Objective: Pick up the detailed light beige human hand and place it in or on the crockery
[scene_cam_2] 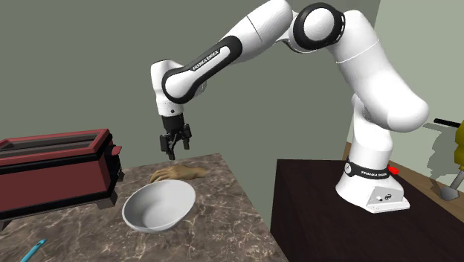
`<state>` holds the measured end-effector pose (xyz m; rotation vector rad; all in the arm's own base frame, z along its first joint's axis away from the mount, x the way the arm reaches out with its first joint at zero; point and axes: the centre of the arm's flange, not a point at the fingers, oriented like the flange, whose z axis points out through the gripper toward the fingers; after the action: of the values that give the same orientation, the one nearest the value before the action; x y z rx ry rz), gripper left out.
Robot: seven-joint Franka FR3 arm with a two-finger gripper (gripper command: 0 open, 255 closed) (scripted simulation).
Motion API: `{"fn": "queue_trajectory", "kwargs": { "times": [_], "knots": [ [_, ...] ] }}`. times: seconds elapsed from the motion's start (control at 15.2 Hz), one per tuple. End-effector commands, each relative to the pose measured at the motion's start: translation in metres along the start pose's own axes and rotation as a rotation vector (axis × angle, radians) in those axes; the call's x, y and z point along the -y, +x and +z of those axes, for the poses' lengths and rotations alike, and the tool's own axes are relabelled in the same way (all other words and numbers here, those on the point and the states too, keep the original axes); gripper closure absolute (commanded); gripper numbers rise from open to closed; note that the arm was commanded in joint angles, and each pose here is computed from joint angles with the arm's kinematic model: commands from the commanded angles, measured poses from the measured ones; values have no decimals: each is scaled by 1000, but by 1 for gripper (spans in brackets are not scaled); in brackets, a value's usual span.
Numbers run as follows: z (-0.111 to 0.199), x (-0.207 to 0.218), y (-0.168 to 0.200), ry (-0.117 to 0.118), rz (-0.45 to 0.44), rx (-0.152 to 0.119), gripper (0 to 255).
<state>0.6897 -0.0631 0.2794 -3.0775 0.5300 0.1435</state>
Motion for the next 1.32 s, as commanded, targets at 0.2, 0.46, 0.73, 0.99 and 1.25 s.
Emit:
{"fn": "queue_trajectory", "kwargs": {
  "times": [0.2, 0.46, 0.73, 0.99, 1.25],
  "knots": [
    [36, -6, 41, 5, 46, 12, 0],
    [57, -6, 41, 5, 46, 12, 0],
    [70, -6, 41, 5, 46, 12, 0],
    [70, -6, 41, 5, 46, 12, 0],
    [71, -5, 42, 5, 46, 12, 255]
  ]
}}
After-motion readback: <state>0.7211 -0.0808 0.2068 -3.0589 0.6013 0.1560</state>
